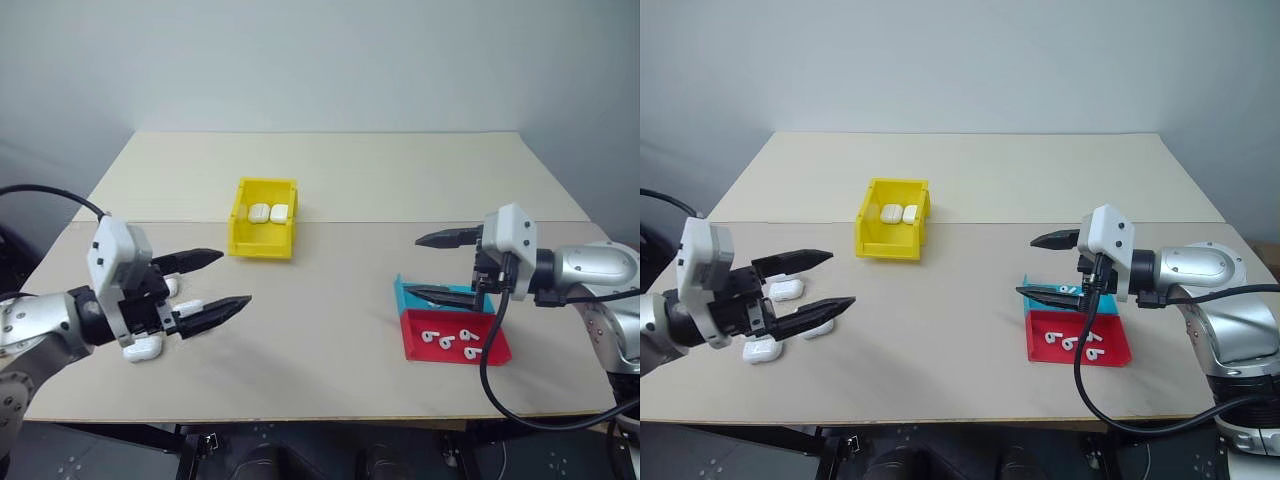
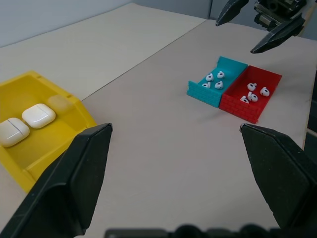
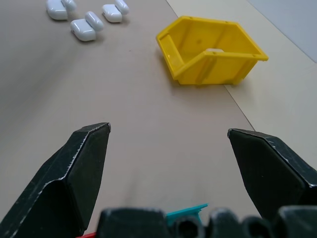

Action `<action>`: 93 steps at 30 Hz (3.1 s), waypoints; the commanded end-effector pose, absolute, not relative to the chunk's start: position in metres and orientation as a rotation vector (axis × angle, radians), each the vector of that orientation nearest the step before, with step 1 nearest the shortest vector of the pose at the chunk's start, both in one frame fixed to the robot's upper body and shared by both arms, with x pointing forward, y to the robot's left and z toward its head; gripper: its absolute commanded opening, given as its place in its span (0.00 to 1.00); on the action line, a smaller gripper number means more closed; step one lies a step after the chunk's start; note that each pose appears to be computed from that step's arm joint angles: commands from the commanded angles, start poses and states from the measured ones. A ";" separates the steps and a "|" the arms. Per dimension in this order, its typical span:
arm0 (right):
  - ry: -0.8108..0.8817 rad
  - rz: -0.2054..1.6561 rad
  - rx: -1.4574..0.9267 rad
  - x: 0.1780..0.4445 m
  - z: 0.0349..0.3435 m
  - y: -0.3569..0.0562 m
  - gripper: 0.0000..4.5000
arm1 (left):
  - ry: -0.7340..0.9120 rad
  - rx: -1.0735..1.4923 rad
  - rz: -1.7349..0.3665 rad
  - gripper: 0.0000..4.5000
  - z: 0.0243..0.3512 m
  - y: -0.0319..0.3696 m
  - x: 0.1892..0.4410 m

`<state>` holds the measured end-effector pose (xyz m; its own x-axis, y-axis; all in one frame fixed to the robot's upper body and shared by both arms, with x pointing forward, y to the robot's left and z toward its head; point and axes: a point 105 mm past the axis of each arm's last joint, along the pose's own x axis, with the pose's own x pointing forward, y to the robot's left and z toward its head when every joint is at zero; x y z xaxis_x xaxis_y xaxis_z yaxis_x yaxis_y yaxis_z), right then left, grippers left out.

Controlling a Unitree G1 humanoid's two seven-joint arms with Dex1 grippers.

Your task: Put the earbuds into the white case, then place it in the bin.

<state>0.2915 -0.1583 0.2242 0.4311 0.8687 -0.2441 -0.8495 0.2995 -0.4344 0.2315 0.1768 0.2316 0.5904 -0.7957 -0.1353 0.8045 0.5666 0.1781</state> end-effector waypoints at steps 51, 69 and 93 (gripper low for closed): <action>-0.017 1.134 -0.447 0.279 0.227 -0.139 0.99 | 0.895 0.111 0.023 1.00 0.167 0.279 0.220; 0.000 1.178 -0.465 0.274 0.232 -0.137 0.99 | 0.940 -0.024 0.104 1.00 0.142 0.290 0.235; -0.003 1.174 -0.467 0.269 0.234 -0.135 0.99 | 0.992 -0.077 0.232 1.00 0.114 0.292 0.243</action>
